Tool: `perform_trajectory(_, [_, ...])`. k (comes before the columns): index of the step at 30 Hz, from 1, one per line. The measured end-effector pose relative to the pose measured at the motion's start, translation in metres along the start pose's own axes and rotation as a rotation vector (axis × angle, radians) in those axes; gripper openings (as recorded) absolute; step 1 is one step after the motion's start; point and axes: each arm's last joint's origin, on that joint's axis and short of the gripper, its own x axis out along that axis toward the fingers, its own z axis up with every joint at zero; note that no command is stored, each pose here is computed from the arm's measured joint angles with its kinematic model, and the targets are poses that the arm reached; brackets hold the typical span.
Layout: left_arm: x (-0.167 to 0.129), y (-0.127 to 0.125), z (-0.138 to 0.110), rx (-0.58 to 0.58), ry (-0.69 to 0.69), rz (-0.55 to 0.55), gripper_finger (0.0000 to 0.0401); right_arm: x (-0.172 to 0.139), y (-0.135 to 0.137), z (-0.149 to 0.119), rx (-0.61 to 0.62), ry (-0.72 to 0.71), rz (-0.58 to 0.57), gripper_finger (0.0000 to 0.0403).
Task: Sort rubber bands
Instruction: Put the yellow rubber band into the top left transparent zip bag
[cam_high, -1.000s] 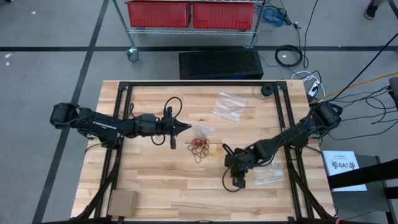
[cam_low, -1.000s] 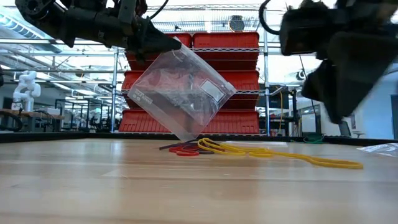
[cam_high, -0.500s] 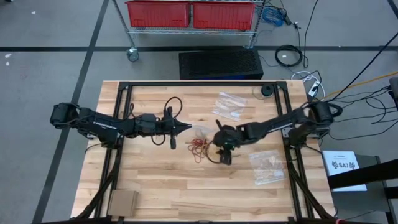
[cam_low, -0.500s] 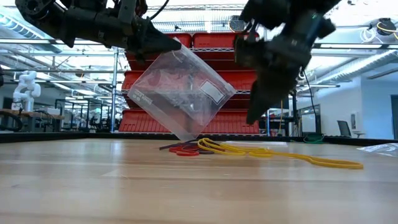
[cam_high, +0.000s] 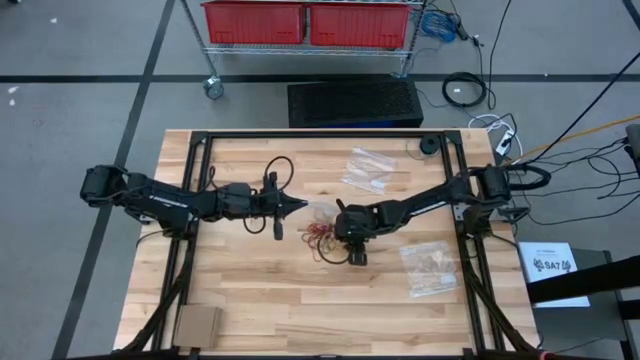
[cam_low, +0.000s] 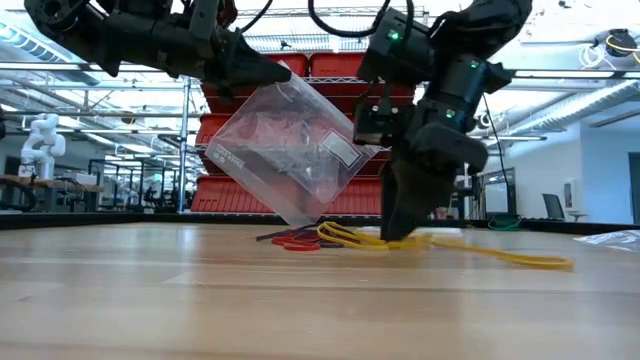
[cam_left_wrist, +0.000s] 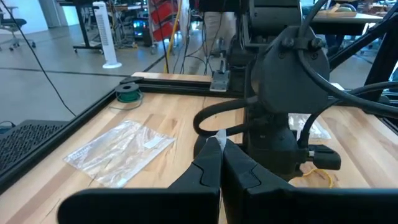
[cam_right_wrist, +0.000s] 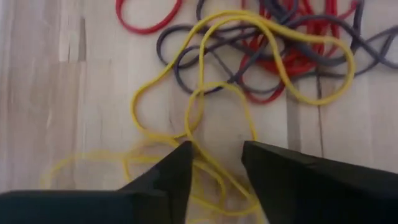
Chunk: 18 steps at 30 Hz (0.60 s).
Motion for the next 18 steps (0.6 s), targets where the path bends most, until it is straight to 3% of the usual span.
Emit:
perform_trajectory(6, [0.000,0.000,-0.001,0.002,0.014,0.000,0.0000,0.000,-0.001,0.002,-0.008,-0.007,-0.004,0.0010])
perform_trajectory(11, [0.000,0.000,-0.001,0.001,0.014,0.000,0.0000,-0.013,0.001,0.004,0.012,-0.021,0.015,0.0004])
perform_trajectory(18, [0.000,0.000,-0.001,0.001,0.013,0.000,0.0000,-0.056,0.005,0.016,0.015,-0.154,0.033,0.0001])
